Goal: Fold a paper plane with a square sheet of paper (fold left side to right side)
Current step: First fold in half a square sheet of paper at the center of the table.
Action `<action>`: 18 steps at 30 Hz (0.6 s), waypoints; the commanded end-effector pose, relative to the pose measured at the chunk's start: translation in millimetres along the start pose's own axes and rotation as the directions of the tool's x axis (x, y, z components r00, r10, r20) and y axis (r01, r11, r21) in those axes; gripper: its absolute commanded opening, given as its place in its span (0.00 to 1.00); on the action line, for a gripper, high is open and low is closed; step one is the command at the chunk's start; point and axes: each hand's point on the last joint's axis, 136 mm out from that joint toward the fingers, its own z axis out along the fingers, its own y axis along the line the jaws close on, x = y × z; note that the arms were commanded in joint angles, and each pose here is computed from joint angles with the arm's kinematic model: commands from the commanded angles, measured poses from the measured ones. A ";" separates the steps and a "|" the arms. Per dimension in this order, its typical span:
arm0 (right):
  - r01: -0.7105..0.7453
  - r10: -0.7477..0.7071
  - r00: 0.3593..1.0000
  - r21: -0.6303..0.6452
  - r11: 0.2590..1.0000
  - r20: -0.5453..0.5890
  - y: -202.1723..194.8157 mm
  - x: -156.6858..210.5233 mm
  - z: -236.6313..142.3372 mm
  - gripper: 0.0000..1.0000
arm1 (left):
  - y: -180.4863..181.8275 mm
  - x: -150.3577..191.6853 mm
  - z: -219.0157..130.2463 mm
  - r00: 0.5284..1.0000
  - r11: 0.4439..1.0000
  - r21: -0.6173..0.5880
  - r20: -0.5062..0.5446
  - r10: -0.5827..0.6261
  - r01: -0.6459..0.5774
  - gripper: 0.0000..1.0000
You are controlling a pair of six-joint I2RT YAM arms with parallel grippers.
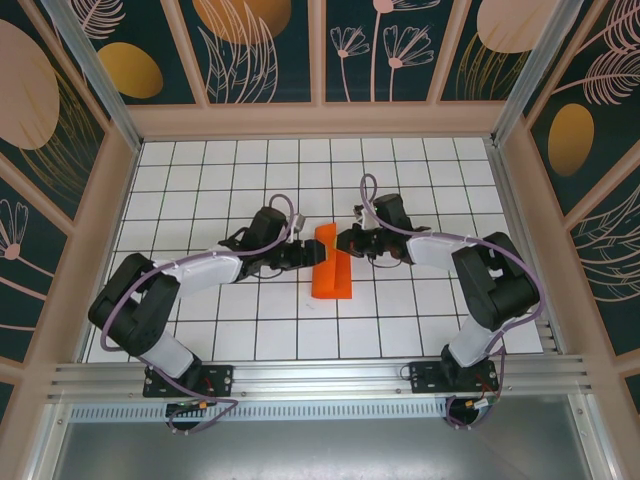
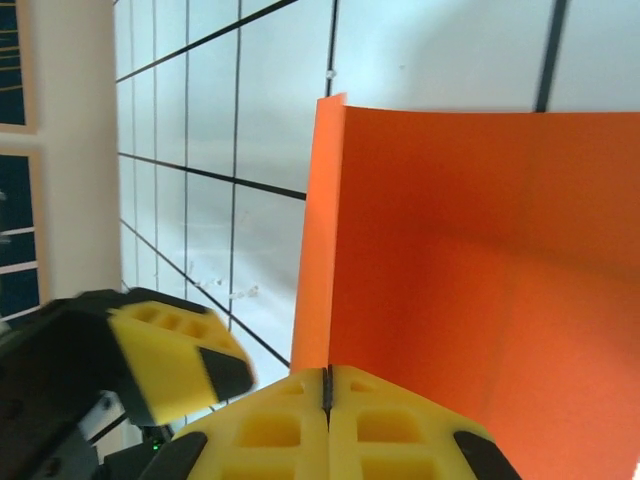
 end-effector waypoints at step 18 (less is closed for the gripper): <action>-0.010 0.013 1.000 0.218 0.976 -0.013 -53.0 -0.8 0.0 0.04 | 31.3 7.9 39.6 0.997 0.979 -0.205 -0.070 -0.036 0.022 0.60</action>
